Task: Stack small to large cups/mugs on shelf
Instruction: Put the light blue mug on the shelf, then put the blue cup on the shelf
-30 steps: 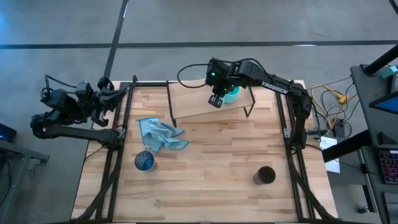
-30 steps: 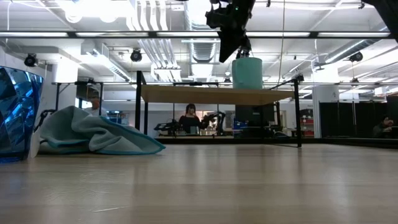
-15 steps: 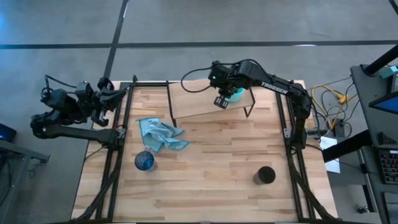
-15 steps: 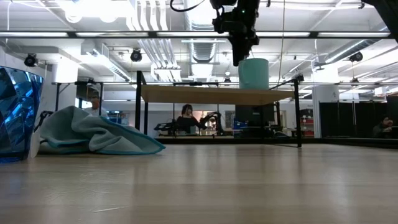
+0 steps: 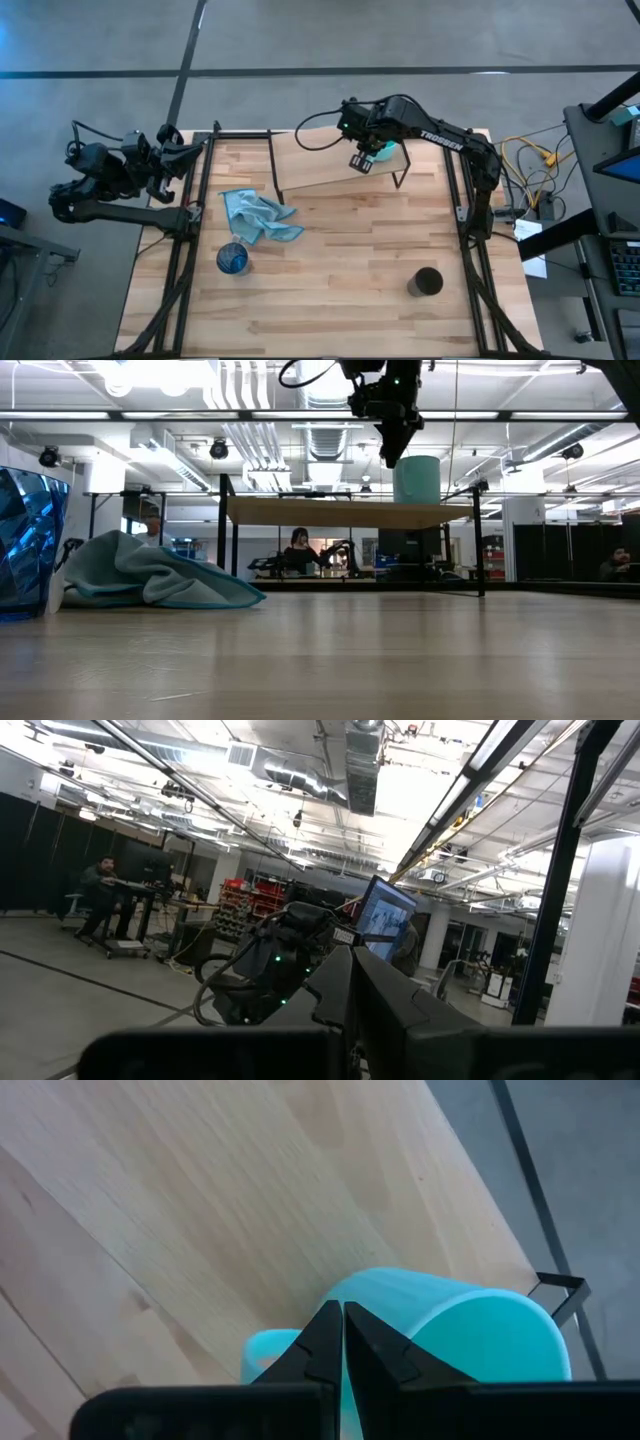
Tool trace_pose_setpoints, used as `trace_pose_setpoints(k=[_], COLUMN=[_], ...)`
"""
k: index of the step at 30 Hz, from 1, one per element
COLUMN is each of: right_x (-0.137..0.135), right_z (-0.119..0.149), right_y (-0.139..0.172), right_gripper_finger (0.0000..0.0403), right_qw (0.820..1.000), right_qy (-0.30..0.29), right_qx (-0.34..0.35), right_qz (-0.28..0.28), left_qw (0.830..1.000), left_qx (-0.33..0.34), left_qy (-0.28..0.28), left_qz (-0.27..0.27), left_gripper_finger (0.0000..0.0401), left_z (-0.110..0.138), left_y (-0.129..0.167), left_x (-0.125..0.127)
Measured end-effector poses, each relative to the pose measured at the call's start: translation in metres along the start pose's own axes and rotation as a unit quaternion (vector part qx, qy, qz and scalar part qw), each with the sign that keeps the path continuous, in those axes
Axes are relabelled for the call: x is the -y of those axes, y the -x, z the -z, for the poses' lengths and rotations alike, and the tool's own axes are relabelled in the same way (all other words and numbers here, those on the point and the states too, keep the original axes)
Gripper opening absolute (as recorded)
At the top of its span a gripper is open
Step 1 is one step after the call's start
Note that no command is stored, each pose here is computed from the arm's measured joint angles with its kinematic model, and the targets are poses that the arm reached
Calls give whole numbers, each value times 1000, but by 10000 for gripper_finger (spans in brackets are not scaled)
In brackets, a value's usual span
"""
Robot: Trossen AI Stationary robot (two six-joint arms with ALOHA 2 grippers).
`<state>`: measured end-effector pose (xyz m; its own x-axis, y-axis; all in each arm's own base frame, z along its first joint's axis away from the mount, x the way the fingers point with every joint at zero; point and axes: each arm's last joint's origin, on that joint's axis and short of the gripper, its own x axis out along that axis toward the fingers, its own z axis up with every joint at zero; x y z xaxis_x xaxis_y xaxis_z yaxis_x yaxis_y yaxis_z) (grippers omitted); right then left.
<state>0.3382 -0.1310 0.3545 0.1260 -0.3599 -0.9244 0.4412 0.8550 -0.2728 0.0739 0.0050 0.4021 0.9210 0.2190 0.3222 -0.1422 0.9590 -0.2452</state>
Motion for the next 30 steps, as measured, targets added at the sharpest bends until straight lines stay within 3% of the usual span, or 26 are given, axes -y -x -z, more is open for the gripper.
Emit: trace_pose_setpoints(k=[9,13,18,24,30], right_x=[-11,-32,-64,-103,-135], right_z=[-1,-1,8,27,44], right_y=[9,30,69,102,116], right_gripper_finger=[8,8,9,8,9], right_qw=[1000,994,986,981,979], right_qy=[12,38,82,55,-31], right_qx=[14,43,80,91,69], right_qz=[-25,-88,-119,-160,-190], left_qw=[1000,1000,1000,1000,1000], left_qx=[0,0,0,0,0], left_qy=[0,0,0,0,0], left_qz=[0,0,0,0,0], left_gripper_finger=[0,0,0,0,0], left_z=[0,0,0,0,0], left_y=[0,0,0,0,0], left_x=[0,0,0,0,0])
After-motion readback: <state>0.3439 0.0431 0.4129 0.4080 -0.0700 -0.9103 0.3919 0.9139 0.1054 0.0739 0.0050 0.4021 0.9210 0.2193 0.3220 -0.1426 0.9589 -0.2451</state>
